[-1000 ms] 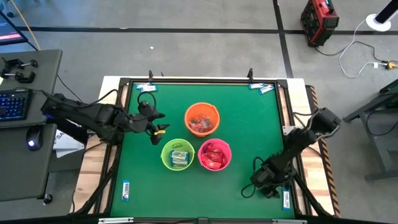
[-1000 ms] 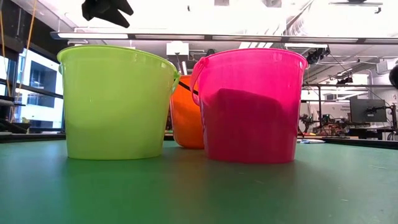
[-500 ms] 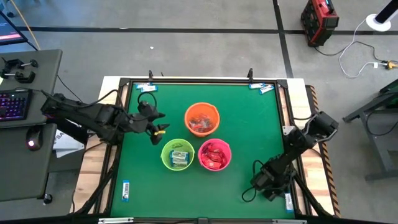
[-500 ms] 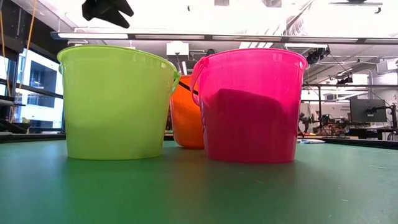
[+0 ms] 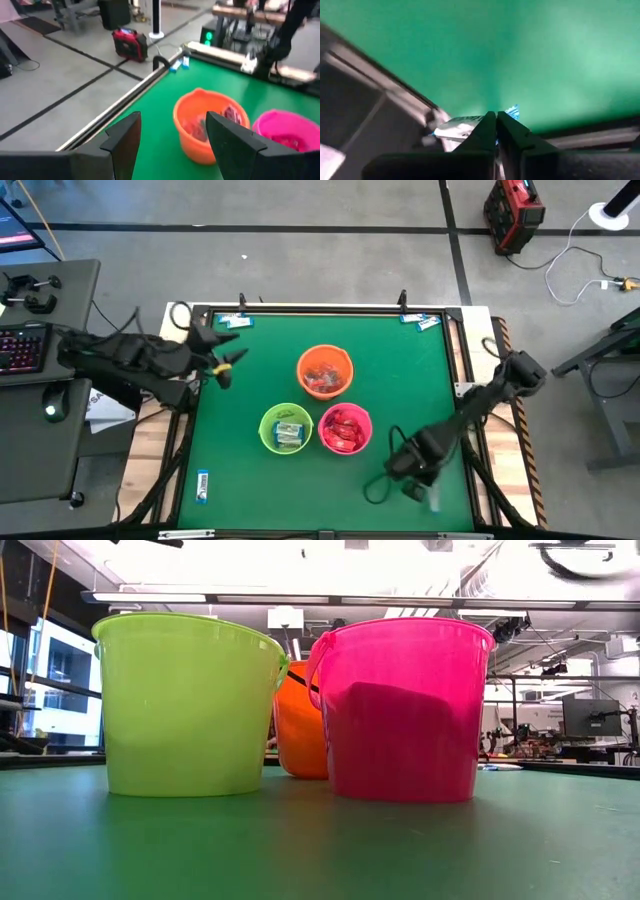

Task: Sort candy by brand, put in halloween buckets
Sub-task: Put the white chocolate bar into the green bucket

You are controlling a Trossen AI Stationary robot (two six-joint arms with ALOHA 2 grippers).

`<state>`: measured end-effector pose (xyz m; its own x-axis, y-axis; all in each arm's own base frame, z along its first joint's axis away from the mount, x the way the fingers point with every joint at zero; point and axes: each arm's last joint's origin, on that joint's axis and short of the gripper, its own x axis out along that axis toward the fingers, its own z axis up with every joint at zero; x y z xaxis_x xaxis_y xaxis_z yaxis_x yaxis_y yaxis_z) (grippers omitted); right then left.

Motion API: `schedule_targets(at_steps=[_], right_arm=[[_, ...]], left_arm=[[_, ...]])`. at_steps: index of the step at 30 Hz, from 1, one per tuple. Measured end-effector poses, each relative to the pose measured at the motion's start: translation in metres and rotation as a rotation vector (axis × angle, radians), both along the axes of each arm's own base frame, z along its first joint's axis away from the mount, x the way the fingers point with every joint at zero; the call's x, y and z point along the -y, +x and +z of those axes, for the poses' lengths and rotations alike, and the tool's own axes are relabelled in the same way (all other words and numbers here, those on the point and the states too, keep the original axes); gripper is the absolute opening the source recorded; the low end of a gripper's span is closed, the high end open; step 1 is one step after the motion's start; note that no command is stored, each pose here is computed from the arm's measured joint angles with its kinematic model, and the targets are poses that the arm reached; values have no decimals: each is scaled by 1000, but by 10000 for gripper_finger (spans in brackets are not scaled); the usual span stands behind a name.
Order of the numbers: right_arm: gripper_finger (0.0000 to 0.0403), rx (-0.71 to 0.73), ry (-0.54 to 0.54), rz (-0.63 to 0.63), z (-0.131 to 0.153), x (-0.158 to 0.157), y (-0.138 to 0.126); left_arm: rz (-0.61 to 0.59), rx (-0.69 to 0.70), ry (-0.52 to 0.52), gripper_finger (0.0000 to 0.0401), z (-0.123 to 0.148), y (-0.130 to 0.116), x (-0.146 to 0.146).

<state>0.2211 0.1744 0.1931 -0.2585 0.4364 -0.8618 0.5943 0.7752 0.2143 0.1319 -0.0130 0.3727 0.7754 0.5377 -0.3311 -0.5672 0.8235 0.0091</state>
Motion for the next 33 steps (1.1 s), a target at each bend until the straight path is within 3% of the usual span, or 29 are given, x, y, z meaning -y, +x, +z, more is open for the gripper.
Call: schedule_targets(at_steps=[11,16,24,29,33], right_arm=[[0,919,-252,-74,130,54,96],[0,1248,-299,-93,155,76,128],[0,1335,-380,-84,119,95,178],[3,1286,-480,-59,90,97,195],[40,1277,-509,-15,78,98,202]], left_arm=[[36,120,-59,213,9,-24,-7],[37,104,-56,213,8,-19,-5],[43,71,-68,213,2,-5,-2],[40,66,-100,213,0,1,0],[34,55,-101,213,-1,4,1]])
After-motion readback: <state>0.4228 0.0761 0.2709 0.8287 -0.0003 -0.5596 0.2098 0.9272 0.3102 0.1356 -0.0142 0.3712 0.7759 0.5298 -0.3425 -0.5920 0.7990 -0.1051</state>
